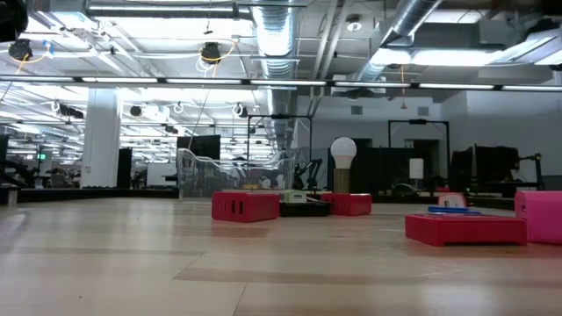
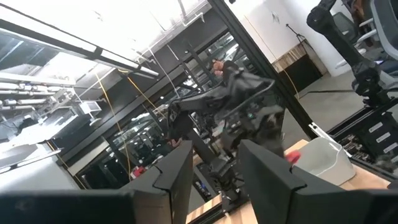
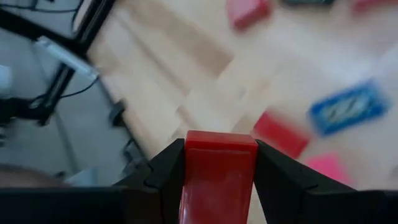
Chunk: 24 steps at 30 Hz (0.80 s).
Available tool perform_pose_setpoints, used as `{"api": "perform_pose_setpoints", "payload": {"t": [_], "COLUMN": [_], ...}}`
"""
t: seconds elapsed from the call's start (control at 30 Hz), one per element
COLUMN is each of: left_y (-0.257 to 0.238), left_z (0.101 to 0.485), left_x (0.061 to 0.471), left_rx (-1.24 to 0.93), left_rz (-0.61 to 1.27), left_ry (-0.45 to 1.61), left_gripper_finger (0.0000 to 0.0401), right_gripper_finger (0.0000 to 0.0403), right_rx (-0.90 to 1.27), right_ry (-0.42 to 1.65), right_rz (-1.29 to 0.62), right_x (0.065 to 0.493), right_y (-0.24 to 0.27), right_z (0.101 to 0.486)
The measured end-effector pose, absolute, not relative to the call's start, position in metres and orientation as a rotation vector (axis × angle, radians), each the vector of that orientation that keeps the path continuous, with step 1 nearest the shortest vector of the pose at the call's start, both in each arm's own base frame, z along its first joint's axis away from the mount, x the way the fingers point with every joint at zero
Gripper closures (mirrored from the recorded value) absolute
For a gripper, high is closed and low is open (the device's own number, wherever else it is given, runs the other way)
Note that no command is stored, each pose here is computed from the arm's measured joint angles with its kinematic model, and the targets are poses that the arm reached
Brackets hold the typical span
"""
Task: Pick & Place Office items
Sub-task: Put the right red digital clock into the gray bin
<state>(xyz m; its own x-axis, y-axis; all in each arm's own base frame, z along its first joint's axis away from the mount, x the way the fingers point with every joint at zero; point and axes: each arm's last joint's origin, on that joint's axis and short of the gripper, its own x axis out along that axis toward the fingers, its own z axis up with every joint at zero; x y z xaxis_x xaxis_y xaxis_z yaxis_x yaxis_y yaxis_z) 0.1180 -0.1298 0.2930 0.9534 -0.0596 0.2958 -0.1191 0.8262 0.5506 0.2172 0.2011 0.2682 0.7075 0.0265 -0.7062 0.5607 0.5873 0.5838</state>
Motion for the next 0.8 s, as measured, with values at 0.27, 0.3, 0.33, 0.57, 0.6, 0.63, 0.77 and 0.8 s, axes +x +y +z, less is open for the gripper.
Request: {"api": "perform_pose_setpoints", "payload": {"t": [0.27,0.3,0.33,0.57,0.6,0.63,0.77,0.8], "left_y": [-0.131,-0.131,-0.131,-0.132,-0.132,-0.132,-0.132,-0.132], "left_z": [0.294,0.294,0.294,0.294,0.294,0.294,0.294,0.294], "left_x": [0.118,0.118,0.118,0.118,0.118,0.118,0.118,0.118], "left_rx": [0.599,0.598,0.597,0.597,0.597,0.597,0.595,0.593], "left_rz": [-0.013,-0.018,-0.020,-0.023,-0.023,-0.025,-0.025,-0.025], "left_ry": [-0.344,-0.348,-0.349,-0.352,-0.352,-0.353,-0.353,-0.353], "left_gripper_finger": [0.0272,0.0272,0.0272,0.0272,0.0272,0.0272,0.0272,0.0272], "right_gripper_finger": [0.0246,0.0246,0.0246,0.0246,0.0246,0.0246,0.0246,0.0246], "right_rx": [1.077,1.080,1.073,0.914,0.886,0.857,0.699,0.658], "right_ry": [0.799,0.809,0.826,1.079,1.119,1.165,1.375,1.419], "right_rz": [-0.371,-0.380,-0.386,-0.442,-0.457,-0.476,-0.570,-0.583], "right_x": [0.178,0.175,0.172,0.165,0.166,0.168,0.172,0.174], "right_y": [0.246,0.248,0.251,0.263,0.265,0.265,0.268,0.269], "right_z": [0.262,0.263,0.265,0.274,0.274,0.272,0.254,0.249]}}
